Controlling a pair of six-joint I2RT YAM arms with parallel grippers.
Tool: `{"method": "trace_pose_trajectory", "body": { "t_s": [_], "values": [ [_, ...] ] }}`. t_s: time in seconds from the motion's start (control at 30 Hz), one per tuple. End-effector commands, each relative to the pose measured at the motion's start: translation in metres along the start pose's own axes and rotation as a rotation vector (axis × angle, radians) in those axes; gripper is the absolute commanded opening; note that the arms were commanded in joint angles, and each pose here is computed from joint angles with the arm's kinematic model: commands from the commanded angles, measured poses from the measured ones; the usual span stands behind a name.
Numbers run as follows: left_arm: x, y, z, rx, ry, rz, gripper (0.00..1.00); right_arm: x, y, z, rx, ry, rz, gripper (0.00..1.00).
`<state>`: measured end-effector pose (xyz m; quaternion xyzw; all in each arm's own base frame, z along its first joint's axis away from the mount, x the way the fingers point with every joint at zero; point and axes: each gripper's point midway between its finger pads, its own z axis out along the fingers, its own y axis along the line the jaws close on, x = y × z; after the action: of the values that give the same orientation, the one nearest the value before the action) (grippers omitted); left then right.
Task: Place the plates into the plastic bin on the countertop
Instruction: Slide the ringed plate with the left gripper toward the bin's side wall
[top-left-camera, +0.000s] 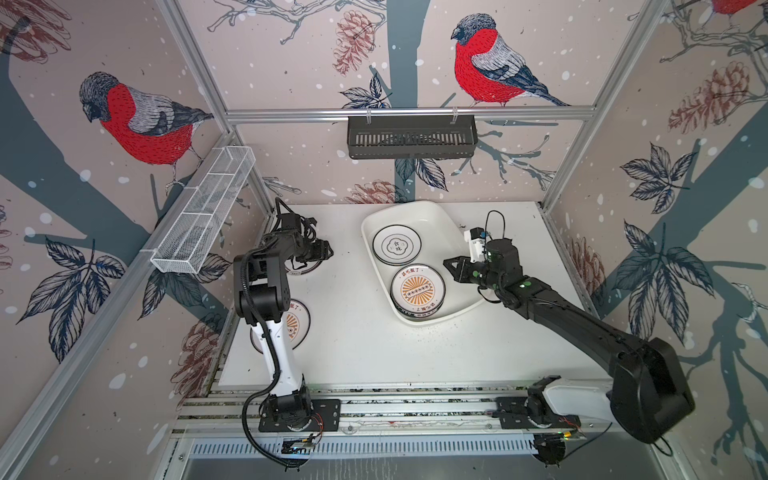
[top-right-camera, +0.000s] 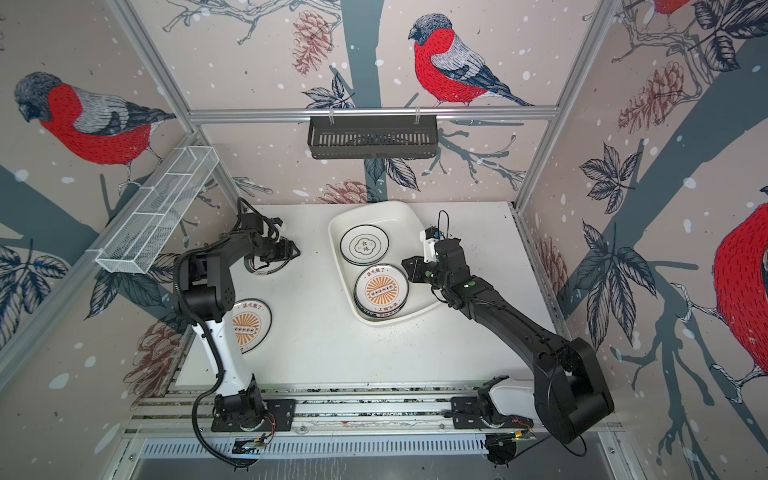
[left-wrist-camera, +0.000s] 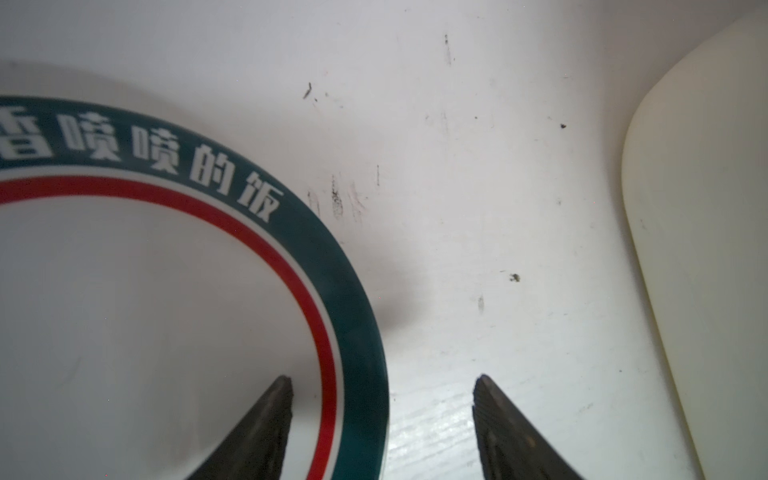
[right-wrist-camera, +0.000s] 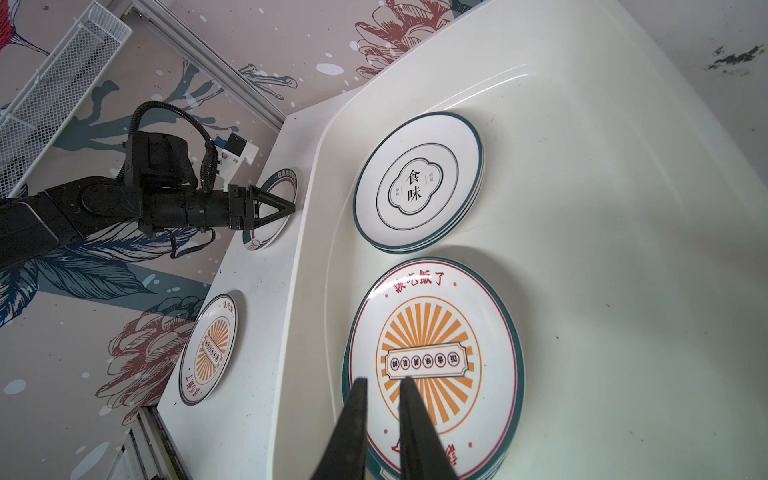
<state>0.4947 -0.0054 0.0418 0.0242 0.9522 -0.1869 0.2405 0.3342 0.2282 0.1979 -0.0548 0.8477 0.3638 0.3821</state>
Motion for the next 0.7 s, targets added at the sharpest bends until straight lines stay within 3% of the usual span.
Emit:
{"method": "trace_pose_trajectory", "body": {
  "t_s": [0.0,0.5,0.67],
  "values": [
    [0.019,-0.015,0.0,0.049,0.065,0.001,0.69,-0.007,0.004,-0.001,-0.018,-0.029,-0.001,0.17],
    [0.039,-0.075,-0.002,0.152,0.11,0.118,0.68,-0.006,0.0,-0.004,-0.016,-0.04,0.008,0.18],
    [0.03,-0.073,-0.011,0.116,0.086,0.121,0.7,-0.006,0.001,-0.005,-0.02,-0.043,0.011,0.18]
  ]
}}
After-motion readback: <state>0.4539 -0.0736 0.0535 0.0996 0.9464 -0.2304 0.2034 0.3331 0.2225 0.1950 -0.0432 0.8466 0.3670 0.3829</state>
